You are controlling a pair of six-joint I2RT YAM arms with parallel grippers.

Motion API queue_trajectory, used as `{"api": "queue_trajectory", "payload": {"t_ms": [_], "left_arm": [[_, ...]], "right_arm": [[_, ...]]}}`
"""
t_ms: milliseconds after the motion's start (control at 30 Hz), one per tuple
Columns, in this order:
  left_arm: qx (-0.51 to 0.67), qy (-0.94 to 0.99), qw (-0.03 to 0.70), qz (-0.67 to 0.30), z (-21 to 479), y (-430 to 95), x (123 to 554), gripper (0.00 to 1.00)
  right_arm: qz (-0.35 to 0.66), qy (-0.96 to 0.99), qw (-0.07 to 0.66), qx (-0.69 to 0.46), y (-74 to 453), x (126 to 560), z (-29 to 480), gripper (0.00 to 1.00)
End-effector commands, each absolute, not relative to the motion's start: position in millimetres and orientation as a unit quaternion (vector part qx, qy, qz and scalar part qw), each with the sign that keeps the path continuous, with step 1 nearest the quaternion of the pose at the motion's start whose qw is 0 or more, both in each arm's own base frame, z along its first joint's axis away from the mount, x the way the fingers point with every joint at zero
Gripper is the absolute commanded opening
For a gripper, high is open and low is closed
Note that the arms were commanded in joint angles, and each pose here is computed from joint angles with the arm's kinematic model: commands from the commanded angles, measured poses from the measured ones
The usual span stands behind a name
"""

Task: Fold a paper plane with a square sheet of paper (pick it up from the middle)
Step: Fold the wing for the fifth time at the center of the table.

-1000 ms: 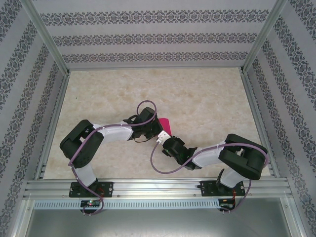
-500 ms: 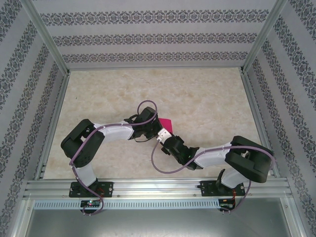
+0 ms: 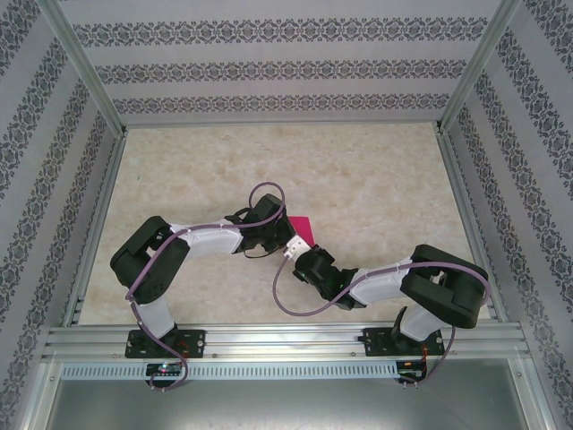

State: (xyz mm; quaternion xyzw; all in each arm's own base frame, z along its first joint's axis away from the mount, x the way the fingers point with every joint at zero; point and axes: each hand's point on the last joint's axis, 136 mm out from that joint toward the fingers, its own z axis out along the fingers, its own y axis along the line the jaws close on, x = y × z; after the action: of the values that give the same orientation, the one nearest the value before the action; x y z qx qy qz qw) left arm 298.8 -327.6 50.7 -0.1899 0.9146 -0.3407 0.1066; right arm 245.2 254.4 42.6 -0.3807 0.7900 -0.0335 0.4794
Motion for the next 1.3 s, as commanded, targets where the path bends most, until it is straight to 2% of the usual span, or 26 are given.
{"api": "queue_trajectory", "payload": {"t_ms": [0, 67, 167, 233, 300, 467, 533, 733, 1267], "left_arm": [[-0.185, 0.914, 0.112, -0.343, 58.5, -328.2, 306.0, 0.12], [-0.182, 0.913, 0.113, -0.346, 61.1, -329.6, 306.3, 0.14], [-0.181, 0.912, 0.119, -0.349, 67.2, -327.9, 307.1, 0.22], [-0.181, 0.913, 0.13, -0.341, 72.1, -321.9, 307.2, 0.37], [-0.183, 0.914, 0.146, -0.331, 79.6, -311.6, 308.3, 0.41], [-0.203, 0.91, 0.185, -0.309, 97.5, -279.6, 309.4, 0.63], [-0.209, 0.909, 0.2, -0.299, 104.0, -267.7, 308.9, 0.68], [-0.21, 0.908, 0.216, -0.293, 112.5, -255.2, 307.6, 0.7], [-0.199, 0.91, 0.185, -0.313, 100.2, -272.3, 307.8, 0.7]], "right_arm": [[-0.029, 0.792, 0.49, -0.362, 253.9, 245.4, 47.0, 0.08], [-0.024, 0.794, 0.49, -0.358, 255.4, 245.4, 46.9, 0.07], [-0.016, 0.798, 0.491, -0.35, 258.3, 246.3, 47.6, 0.03], [-0.003, 0.8, 0.492, -0.344, 260.8, 245.6, 48.5, 0.01], [0.015, 0.803, 0.493, -0.334, 263.1, 245.6, 50.1, 0.0], [0.097, 0.814, 0.486, -0.302, 271.9, 245.0, 56.5, 0.0], [0.136, 0.82, 0.479, -0.284, 273.9, 245.3, 58.3, 0.0], [0.235, 0.82, 0.467, -0.233, 281.6, 245.9, 64.8, 0.0], [0.34, 0.848, 0.395, -0.098, 269.2, 252.2, 39.5, 0.0]]}}
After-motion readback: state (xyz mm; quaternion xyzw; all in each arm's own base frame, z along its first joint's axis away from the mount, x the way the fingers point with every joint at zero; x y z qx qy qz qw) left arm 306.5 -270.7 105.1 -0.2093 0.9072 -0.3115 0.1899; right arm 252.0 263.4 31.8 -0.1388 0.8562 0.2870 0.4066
